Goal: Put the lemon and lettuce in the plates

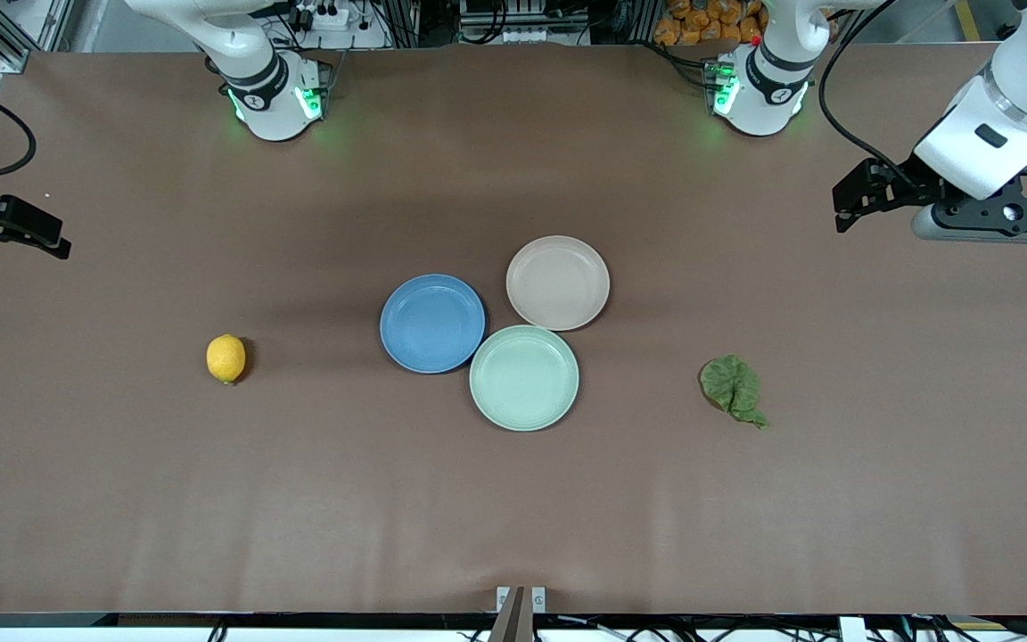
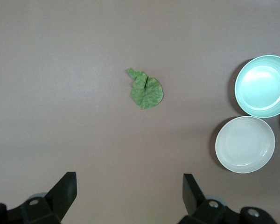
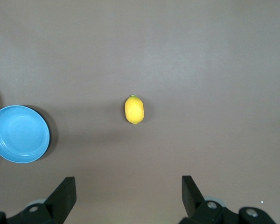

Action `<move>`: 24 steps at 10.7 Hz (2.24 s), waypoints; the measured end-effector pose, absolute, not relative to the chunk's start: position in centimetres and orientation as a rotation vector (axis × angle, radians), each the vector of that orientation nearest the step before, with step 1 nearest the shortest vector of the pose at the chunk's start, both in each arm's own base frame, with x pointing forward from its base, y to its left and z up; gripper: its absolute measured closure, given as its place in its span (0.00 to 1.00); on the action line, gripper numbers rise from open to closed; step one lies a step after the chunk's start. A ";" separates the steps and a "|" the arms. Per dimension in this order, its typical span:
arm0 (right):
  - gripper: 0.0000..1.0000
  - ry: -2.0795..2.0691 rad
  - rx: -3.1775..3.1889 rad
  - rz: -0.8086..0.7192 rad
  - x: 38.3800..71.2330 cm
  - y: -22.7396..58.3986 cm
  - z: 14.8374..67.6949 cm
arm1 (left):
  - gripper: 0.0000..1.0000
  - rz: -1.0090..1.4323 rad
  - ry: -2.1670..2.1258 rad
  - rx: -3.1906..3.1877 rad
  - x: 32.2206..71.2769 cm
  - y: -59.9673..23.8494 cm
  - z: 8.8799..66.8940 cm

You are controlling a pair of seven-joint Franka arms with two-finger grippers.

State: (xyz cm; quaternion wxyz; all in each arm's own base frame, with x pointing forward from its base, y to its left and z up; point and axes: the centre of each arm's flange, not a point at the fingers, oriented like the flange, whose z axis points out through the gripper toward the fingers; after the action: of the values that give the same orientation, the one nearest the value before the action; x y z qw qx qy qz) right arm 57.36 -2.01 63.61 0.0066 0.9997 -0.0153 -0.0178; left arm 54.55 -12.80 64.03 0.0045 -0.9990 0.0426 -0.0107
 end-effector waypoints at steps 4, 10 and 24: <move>0.00 -0.048 3.127 -0.058 57.4 -2.0 63.5 | 0.00 -0.029 0.133 -3.130 54.6 -12.8 63.9; 0.00 -0.048 3.127 -0.061 57.4 -2.0 63.5 | 0.00 -0.028 0.132 -3.130 54.7 -12.7 63.9; 0.00 -0.048 3.127 -0.062 57.4 -2.0 63.5 | 0.00 -0.015 0.127 -3.129 54.9 -12.6 63.4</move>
State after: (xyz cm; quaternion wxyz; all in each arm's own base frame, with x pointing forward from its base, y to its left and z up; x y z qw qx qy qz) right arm 57.38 -2.01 63.50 0.0066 0.9997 -0.0154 -0.0199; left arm 54.92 -12.60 63.37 0.0048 -0.9992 0.0406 -0.0047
